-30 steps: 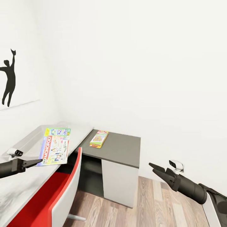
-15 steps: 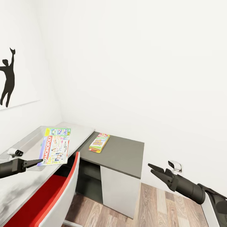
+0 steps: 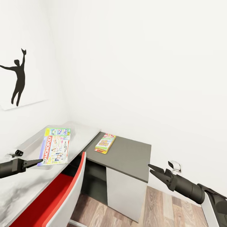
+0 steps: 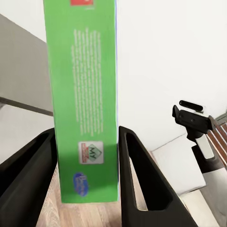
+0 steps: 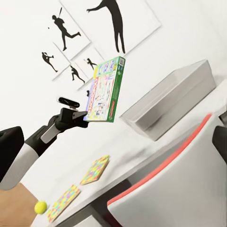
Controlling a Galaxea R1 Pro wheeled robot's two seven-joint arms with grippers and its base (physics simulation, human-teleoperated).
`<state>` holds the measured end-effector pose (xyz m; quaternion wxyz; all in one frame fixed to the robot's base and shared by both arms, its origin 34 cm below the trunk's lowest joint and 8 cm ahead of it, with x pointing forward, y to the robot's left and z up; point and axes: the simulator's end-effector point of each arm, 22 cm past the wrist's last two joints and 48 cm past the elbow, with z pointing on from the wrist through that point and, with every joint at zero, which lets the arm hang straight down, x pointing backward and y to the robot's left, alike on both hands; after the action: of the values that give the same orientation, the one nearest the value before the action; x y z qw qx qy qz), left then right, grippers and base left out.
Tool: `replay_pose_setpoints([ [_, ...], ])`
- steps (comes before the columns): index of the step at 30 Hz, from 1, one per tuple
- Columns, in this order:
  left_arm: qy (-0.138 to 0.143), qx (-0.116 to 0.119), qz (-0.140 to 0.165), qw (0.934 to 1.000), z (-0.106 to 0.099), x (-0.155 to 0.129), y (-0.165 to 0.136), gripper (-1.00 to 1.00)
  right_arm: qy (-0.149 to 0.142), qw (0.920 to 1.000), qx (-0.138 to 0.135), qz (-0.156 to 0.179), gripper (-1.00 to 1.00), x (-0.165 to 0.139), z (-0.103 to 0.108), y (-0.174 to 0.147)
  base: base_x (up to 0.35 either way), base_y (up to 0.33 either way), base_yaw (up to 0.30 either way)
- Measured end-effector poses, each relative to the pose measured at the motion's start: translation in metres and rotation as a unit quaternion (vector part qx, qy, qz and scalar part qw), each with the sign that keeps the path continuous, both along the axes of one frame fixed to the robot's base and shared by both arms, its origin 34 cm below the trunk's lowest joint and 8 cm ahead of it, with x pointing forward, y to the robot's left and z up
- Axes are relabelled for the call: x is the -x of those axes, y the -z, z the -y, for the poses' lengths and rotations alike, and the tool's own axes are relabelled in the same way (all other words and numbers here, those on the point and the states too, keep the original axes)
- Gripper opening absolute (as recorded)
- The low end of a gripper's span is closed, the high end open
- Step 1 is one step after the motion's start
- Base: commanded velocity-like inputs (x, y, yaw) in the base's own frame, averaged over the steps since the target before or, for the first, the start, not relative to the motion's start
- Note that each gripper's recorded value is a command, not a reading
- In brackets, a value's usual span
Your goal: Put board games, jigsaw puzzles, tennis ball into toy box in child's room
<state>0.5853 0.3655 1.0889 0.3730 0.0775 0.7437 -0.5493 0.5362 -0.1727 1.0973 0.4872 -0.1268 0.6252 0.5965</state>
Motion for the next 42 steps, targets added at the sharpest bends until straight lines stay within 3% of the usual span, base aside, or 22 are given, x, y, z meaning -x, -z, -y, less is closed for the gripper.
replay_pose_setpoints([
  [11,0.0,0.0,-0.001,1.0,0.0,-0.0001,0.0004,-1.0,-0.001,1.0,0.001,-0.001,1.0,0.0,-0.0008,0.0006,0.149,0.115,0.261],
  [26,0.001,0.0,0.001,1.0,0.0004,-0.0003,-0.0001,-1.0,0.0,1.0,0.001,-0.001,1.0,-0.0003,-0.0004,0.001,0.018,0.035,0.034],
  [42,0.001,0.0,0.004,1.0,0.0008,0.0011,-0.0032,-1.0,-0.002,1.0,0.001,0.003,1.0,0.0016,-0.0008,-0.0024,0.116,0.019,0.26],
])
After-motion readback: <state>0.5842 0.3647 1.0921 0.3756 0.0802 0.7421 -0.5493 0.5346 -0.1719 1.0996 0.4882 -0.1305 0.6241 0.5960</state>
